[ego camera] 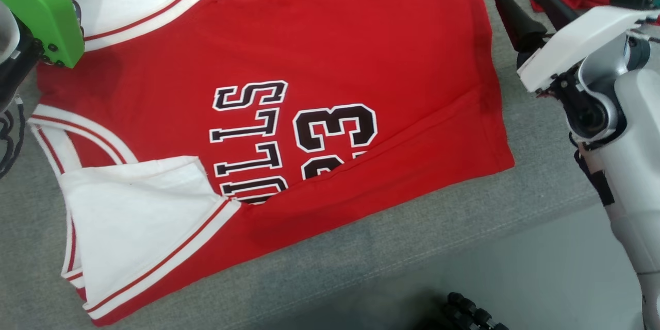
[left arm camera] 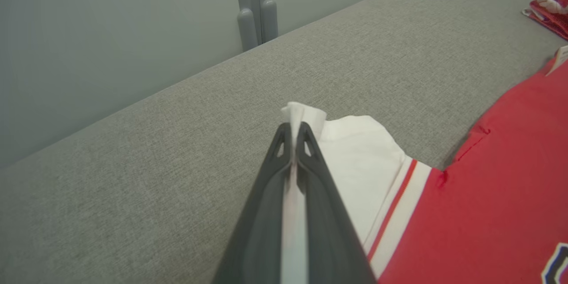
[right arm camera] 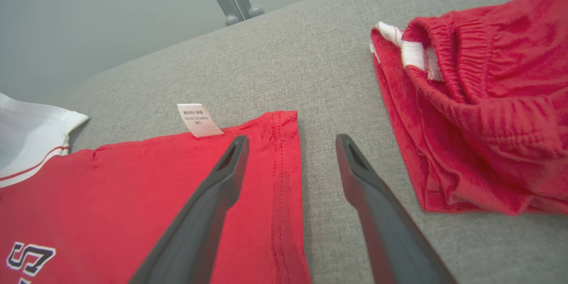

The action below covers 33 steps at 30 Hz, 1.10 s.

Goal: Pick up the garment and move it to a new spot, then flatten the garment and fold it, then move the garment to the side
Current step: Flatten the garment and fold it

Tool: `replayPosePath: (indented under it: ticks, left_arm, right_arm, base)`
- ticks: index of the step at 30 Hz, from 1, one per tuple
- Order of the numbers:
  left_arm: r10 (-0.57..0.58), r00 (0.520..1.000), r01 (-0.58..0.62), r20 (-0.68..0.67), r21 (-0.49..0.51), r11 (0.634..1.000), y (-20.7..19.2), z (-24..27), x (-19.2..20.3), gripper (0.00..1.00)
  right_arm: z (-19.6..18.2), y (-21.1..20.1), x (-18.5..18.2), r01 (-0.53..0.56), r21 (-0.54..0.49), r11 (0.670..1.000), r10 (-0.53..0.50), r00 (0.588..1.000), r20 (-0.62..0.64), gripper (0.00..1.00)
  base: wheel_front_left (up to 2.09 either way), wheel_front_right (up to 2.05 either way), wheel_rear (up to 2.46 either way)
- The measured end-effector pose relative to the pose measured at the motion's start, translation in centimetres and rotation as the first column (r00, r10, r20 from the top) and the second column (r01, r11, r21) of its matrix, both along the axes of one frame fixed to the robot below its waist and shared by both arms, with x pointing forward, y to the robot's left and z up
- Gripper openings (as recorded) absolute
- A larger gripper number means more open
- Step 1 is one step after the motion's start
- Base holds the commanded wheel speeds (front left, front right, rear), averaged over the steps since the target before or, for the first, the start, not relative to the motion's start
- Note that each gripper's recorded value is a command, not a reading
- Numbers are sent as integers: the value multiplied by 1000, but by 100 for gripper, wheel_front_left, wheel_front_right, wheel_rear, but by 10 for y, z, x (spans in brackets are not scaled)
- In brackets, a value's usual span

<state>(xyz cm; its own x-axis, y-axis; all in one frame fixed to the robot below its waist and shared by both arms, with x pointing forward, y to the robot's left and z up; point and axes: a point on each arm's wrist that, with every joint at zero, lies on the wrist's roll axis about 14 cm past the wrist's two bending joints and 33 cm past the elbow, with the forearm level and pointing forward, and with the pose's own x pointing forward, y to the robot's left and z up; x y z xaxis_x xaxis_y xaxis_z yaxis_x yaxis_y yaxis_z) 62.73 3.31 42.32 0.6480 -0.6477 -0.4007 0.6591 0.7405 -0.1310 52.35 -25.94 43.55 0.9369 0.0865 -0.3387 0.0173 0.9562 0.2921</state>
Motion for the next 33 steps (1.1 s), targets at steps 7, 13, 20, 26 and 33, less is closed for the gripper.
replayPosePath:
  ticks: [7, 13, 20, 26, 33]
  left_arm:
    - [14, 995, -11, 99, -40, 999, 17, 35, -11, 0]
    - [37, 992, -31, 123, -56, 998, 35, 49, -25, 0]
    - [64, 990, -57, 125, -54, 997, 49, 52, -34, 0]
    - [68, 990, -61, 124, -56, 997, 50, 53, -37, 0]
    - [53, 990, -45, 131, -67, 997, 43, 59, -39, 0]
  right_arm:
    - [-2, 11, 30, -101, -96, 990, 92, 991, -100, 100]
    - [-15, 21, 45, -152, -123, 981, 126, 972, -196, 100]
    - [-30, 33, 57, -196, -143, 970, 148, 945, -291, 100]
    - [-30, 35, 58, -208, -144, 968, 153, 934, -322, 100]
    - [-23, 29, 50, -219, -165, 962, 151, 926, -347, 100]
  base:
    - [0, 0, 0]
    - [0, 0, 0]
    - [0, 0, 0]
    - [0, 0, 0]
    - [0, 0, 0]
